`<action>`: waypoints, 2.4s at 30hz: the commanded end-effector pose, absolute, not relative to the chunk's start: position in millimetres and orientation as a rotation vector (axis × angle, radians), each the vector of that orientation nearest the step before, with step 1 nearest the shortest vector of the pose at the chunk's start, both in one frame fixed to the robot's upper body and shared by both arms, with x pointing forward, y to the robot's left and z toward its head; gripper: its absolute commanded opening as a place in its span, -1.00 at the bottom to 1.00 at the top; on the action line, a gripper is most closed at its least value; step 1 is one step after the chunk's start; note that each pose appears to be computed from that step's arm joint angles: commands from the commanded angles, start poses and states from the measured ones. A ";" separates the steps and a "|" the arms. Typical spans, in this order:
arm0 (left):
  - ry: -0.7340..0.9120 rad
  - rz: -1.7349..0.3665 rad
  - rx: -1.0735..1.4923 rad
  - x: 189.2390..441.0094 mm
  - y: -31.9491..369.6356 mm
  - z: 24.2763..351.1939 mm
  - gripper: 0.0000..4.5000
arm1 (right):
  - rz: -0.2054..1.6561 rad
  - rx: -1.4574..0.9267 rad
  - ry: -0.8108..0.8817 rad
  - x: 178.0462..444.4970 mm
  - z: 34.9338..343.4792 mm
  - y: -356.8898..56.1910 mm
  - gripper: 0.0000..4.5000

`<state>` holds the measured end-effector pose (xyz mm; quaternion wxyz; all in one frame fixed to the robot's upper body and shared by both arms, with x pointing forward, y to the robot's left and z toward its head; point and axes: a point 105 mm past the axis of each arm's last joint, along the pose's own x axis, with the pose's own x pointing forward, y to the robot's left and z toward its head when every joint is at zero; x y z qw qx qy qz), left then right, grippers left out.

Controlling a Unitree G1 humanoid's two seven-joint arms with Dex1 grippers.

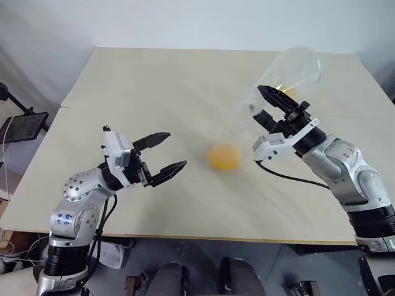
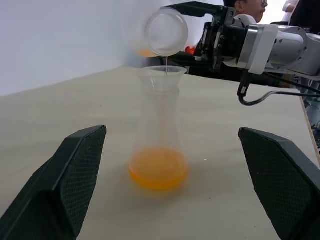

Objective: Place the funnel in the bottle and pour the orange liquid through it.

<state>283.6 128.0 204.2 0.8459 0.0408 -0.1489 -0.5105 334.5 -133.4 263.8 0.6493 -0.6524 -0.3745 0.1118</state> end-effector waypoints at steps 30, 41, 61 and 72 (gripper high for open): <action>-0.354 -1.120 0.124 289.7 125.7 214.9 1.00 | -0.172 -0.061 -0.313 336.8 229.5 -361.6 0.07; -0.348 -1.113 0.119 288.3 126.5 213.1 1.00 | -0.136 -0.041 -0.263 332.1 223.0 -358.7 0.98; -0.172 -1.090 0.200 283.4 165.7 184.1 1.00 | 0.484 -0.311 -0.111 225.8 205.1 -323.7 0.98; -0.104 -1.047 0.281 267.8 189.4 169.7 1.00 | 0.942 -0.316 -0.034 191.4 176.1 -241.9 0.98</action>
